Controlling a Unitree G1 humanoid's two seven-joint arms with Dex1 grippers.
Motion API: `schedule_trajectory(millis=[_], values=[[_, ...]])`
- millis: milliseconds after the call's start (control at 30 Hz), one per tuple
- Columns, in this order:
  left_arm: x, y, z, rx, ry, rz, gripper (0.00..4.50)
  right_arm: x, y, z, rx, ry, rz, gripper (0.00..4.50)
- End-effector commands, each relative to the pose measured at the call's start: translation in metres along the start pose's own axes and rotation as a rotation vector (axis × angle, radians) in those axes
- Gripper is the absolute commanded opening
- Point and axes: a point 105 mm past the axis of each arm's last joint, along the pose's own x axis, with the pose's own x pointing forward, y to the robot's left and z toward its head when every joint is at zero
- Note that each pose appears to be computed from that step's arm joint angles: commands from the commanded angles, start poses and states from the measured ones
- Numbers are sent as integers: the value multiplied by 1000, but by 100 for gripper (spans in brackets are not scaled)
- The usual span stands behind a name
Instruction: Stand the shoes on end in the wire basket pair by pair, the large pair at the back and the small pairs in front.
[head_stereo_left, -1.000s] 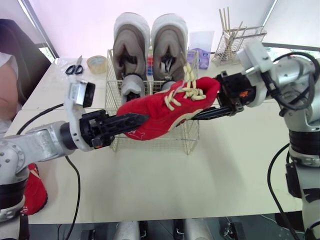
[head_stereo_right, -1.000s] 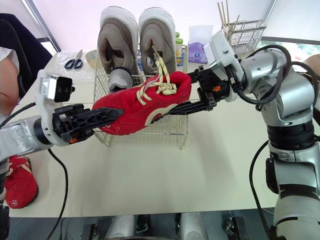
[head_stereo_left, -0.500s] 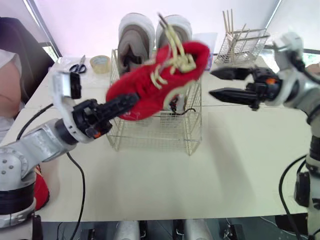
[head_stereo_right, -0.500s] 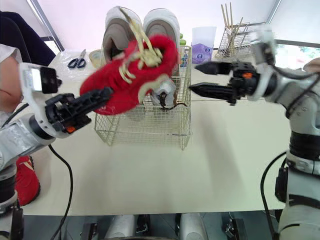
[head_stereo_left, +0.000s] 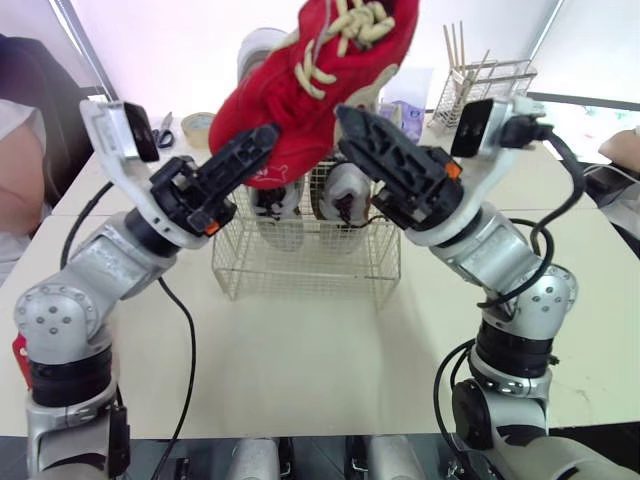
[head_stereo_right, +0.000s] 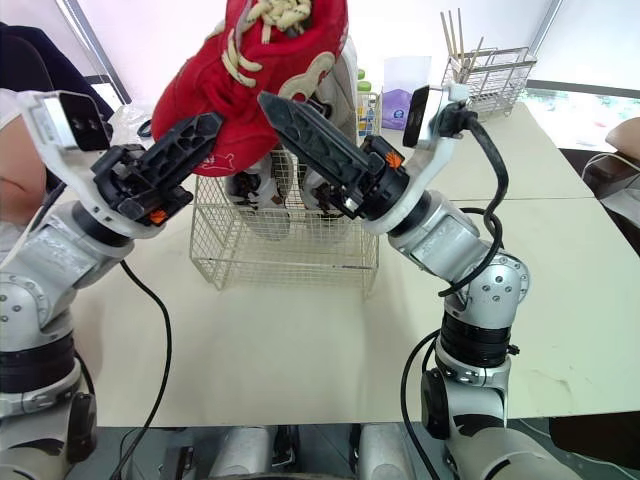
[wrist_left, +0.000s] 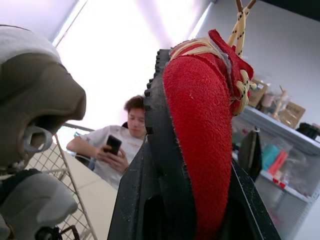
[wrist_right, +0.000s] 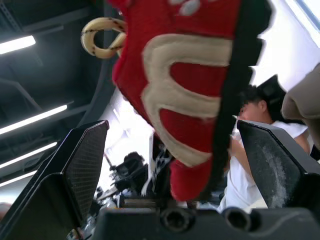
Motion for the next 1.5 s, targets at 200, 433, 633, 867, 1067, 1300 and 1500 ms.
schedule_trajectory(millis=[200, 433, 633, 867, 1067, 1300, 1500], values=[[-4, -4, -11, 20, 25, -6, 28, 1, 1, 19, -46, -64, -5, 424], [-9, 9, -17, 107, 42, 77, 28, 2, 5, 19, -53, -45, 32, 131], [-13, 14, -33, 186, 170, 114, 77, 3, 10, 33, -111, -44, 69, 128], [-41, 18, -24, 430, 440, 229, 414, -7, 19, 61, -329, 156, 150, 127], [-65, -4, -20, 509, 689, 227, 414, -38, 5, 43, -455, 561, 180, 127], [-82, -10, -38, 450, 760, 243, 414, -54, -38, 22, -547, 647, 126, 127], [-97, -5, -39, 416, 772, 303, 414, -57, -51, 13, -594, 694, 141, 127]])
